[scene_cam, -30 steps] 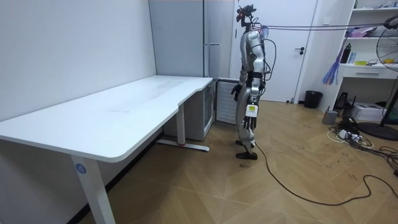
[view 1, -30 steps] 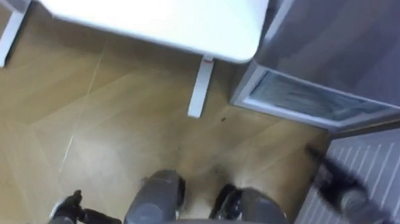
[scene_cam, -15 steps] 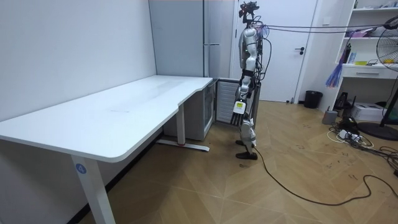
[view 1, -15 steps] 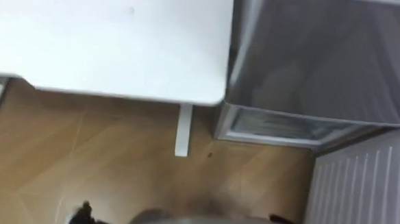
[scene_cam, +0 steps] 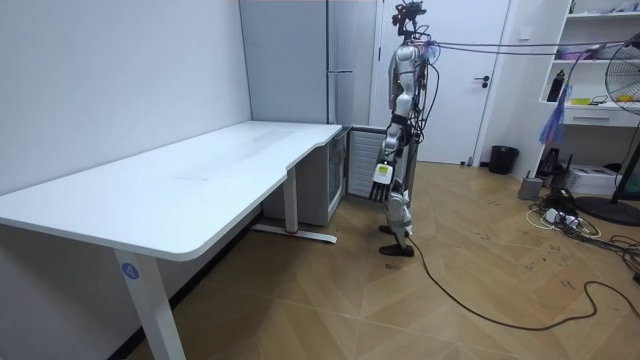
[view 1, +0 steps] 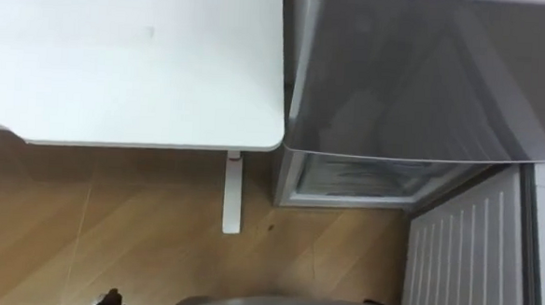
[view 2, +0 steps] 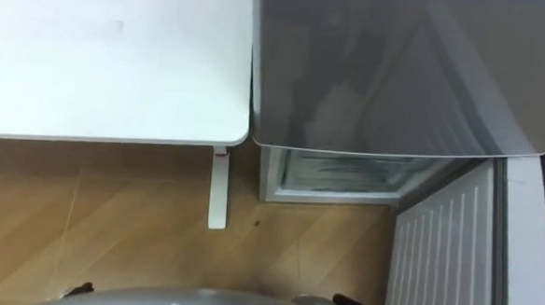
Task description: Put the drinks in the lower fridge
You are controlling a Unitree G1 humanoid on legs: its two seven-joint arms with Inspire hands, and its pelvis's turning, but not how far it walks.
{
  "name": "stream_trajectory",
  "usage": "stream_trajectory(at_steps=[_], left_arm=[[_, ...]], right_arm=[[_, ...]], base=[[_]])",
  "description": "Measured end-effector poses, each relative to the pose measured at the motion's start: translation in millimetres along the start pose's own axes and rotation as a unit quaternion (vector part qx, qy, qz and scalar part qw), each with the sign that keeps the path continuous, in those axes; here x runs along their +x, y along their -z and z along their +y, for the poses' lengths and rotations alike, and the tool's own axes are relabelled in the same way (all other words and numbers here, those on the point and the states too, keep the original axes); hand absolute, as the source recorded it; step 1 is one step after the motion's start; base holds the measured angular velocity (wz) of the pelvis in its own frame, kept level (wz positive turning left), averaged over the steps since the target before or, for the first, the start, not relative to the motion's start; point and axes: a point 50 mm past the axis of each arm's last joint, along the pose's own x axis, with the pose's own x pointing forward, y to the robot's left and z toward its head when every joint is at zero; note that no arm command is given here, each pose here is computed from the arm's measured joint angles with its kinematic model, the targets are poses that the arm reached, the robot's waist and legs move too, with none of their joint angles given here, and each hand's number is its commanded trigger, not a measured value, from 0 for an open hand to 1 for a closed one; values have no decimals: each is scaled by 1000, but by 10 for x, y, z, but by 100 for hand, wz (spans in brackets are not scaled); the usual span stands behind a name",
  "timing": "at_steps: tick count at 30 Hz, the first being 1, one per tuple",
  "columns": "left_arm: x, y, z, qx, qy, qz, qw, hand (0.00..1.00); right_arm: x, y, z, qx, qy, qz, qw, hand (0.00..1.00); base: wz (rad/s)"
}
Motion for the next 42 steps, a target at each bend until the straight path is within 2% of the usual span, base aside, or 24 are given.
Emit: stream_trajectory(at_steps=[11, 15, 21, 24, 28, 35, 42], left_arm=[[-1, 66, 13, 43, 17, 12, 999, 0], [13, 2, 107, 36, 4, -7, 999, 0], [38, -164, 379, 46, -30, -45, 997, 0], [35, -170, 403, 35, -34, -54, 997, 0], [35, -166, 406, 44, -32, -55, 997, 0], [36, -207, 468, 44, -36, -65, 996, 0], [35, -149, 516, 44, -42, -58, 997, 0]], right_arm=[[4, -180, 65, -13, 5, -23, 1000, 0], [-36, -544, 138, -15, -8, -89, 996, 0], [-265, -1188, 236, -89, -16, -228, 969, 0], [-399, -1418, 218, -94, -12, -284, 954, 0], [-639, -1756, 183, -156, 11, -348, 924, 0], [-822, -2018, 235, -187, 59, -403, 894, 0], [-1073, -2221, 295, -161, 91, -474, 861, 0]], base=[[-7], [-10], [-10], [-12], [-11], [-10], [0]])
